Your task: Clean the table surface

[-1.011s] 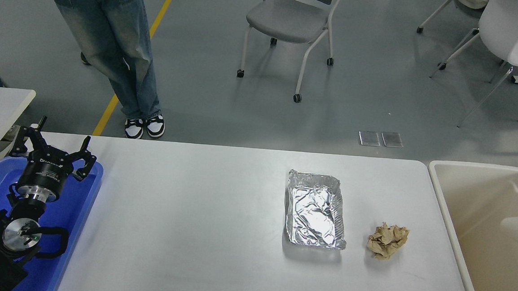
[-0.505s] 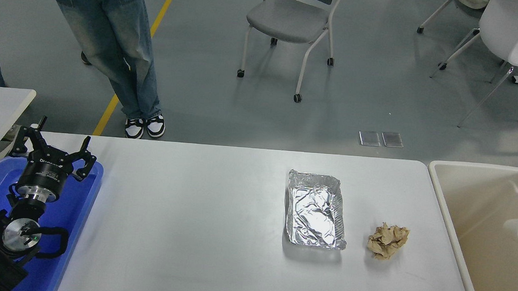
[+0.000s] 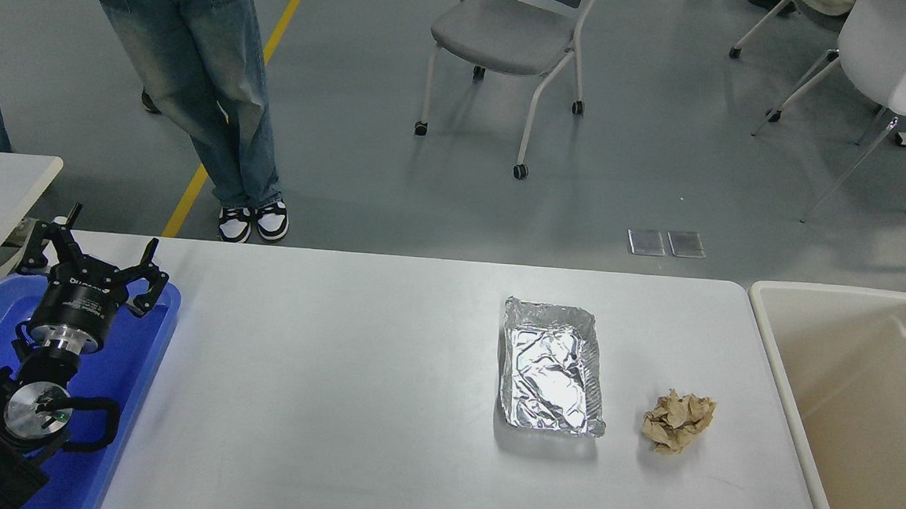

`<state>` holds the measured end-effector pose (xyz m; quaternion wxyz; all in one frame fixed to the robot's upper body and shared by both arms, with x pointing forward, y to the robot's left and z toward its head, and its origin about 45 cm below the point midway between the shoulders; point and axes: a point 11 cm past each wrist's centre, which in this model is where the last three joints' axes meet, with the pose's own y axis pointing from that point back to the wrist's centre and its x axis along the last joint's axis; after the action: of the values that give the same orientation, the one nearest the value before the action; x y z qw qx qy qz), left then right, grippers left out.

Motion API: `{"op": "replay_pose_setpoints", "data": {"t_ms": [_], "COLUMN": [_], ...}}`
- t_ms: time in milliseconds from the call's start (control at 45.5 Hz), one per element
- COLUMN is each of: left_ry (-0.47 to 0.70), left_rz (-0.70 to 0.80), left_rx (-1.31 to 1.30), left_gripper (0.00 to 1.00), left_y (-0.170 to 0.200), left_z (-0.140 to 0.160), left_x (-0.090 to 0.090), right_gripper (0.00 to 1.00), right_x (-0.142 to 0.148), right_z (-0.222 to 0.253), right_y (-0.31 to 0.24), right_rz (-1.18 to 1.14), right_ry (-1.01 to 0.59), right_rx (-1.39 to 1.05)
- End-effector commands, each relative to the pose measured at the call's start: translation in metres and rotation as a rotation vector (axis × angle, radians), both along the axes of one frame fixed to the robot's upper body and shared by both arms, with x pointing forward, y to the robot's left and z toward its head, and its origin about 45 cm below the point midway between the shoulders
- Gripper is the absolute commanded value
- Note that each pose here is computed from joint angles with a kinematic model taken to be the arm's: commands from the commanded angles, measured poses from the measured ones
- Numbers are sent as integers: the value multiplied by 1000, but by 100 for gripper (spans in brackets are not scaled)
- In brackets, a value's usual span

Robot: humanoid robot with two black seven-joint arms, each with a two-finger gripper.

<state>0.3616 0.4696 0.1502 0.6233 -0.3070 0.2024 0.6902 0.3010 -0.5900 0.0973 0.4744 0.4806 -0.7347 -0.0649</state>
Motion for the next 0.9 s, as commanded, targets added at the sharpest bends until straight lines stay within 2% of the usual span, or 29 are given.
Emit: {"op": "replay_pose_setpoints", "data": {"t_ms": [0,286,418,571,725,879], "left_ry": [-1,-1,-1,-1,0,-1], "left_rz": [1,0,0,1,0,1], "left_rx": [0,-1,-1,-2,0,-2], "left_gripper": [100,100,100,100,100,100], "left_y": [0,0,0,0,0,0], "left_z": [0,0,0,0,0,0], "left_x": [0,0,0,0,0,0], "right_gripper": [98,98,98,98,98,99], "right_x": [2,10,34,43,55,72], "right_z": [6,23,45,71,98,127], "right_y": [-5,-13,-9,-19,-18,6], "right_rz": [-42,-76,-158,-301,-231,-136], "right_ry": [-50,-111,-277,-521,-596,-702], "right_rx": [35,49,150,358,450,614]}}
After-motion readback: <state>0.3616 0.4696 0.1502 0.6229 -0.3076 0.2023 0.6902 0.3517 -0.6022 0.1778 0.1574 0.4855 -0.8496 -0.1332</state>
